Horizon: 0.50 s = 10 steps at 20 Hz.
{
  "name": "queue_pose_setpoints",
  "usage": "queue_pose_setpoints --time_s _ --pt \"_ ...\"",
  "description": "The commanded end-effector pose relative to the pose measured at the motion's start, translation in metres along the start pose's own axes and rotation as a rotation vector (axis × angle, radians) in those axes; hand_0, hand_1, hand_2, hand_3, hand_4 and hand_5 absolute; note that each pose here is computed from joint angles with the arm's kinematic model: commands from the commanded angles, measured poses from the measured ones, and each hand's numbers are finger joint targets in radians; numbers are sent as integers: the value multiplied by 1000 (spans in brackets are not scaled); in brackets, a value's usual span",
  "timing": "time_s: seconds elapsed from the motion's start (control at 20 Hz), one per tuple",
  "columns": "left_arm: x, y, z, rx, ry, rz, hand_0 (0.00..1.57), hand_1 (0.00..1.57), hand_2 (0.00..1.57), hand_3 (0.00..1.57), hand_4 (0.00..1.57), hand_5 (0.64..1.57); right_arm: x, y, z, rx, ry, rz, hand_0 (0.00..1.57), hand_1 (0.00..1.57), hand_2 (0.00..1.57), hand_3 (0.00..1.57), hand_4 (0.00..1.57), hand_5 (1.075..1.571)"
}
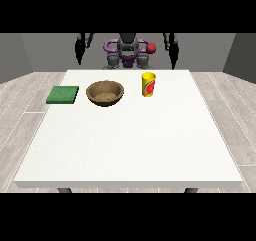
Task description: Pick the cup and pour the ball into the bowl, then pick the bowl and place it on the pad
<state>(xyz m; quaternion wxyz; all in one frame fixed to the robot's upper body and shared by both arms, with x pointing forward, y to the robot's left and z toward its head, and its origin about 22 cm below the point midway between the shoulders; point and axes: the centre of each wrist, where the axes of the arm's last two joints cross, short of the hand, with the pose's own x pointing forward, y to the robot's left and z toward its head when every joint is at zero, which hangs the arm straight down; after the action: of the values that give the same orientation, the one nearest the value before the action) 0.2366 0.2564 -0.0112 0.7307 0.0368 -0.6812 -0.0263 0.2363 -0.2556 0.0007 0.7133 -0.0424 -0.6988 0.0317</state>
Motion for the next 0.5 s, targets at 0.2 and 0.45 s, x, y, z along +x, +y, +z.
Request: queue_pose_setpoints --time_s 0.2,0.45 --pt "33 8 -4 -9 -45 -29 0 0 0 0 0 1557 30 -12 -2 1 -25 37 0 0 0 0 0 1569" --pt "84 23 -24 35 -159 124 0 0 0 0 0 1558 52 -75 0 66 -52 -64 0 0 0 0 0 1569"
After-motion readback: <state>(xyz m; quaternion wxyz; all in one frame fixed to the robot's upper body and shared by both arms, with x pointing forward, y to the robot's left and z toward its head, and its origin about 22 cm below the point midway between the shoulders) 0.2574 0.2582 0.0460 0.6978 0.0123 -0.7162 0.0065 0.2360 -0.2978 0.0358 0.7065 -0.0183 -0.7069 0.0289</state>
